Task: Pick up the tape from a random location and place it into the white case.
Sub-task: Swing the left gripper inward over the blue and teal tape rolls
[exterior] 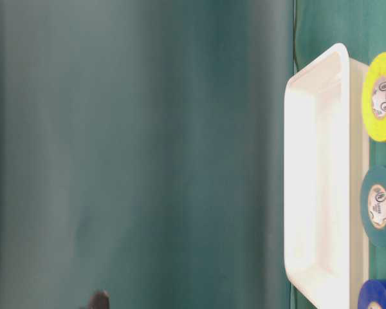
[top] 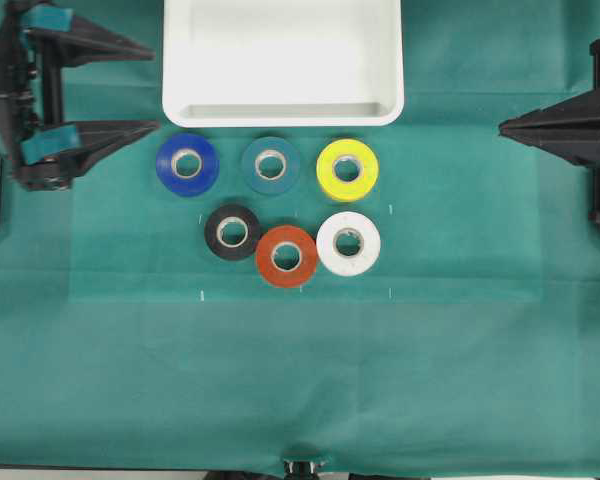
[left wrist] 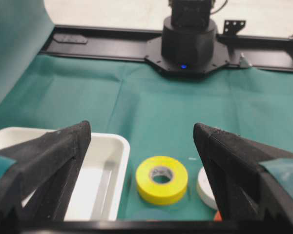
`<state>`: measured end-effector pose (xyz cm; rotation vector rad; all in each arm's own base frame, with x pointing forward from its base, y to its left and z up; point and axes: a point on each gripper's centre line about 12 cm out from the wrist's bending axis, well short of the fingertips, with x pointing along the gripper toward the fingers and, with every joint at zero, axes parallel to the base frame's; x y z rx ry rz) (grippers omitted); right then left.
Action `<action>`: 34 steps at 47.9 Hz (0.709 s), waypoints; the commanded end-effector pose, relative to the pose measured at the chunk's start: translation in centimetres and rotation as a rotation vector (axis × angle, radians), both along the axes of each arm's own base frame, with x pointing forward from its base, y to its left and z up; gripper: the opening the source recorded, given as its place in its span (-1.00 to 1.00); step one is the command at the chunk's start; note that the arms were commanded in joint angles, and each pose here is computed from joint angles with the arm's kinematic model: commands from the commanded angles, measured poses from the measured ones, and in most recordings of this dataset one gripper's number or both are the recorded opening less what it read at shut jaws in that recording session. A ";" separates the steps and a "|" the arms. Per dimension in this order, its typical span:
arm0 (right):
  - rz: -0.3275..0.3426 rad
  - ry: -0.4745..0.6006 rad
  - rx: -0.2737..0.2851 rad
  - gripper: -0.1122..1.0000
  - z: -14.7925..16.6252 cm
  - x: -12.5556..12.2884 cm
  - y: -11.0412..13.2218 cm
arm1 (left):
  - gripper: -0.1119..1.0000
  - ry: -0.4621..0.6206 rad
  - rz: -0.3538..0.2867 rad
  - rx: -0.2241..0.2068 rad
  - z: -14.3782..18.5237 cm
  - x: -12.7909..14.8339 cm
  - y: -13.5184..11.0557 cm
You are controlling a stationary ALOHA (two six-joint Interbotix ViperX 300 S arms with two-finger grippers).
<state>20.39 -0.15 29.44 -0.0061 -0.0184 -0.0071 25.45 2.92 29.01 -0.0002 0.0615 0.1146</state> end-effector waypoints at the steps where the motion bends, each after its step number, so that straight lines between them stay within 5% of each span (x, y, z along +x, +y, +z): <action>1: -0.001 -0.023 -0.003 -0.80 1.0 0.3 0.0 | 0.97 -0.032 0.004 0.004 1.6 1.4 0.3; 34: -0.001 -0.006 -0.002 -0.80 0.8 0.3 0.0 | 0.96 -0.008 0.003 0.009 2.9 10.0 1.3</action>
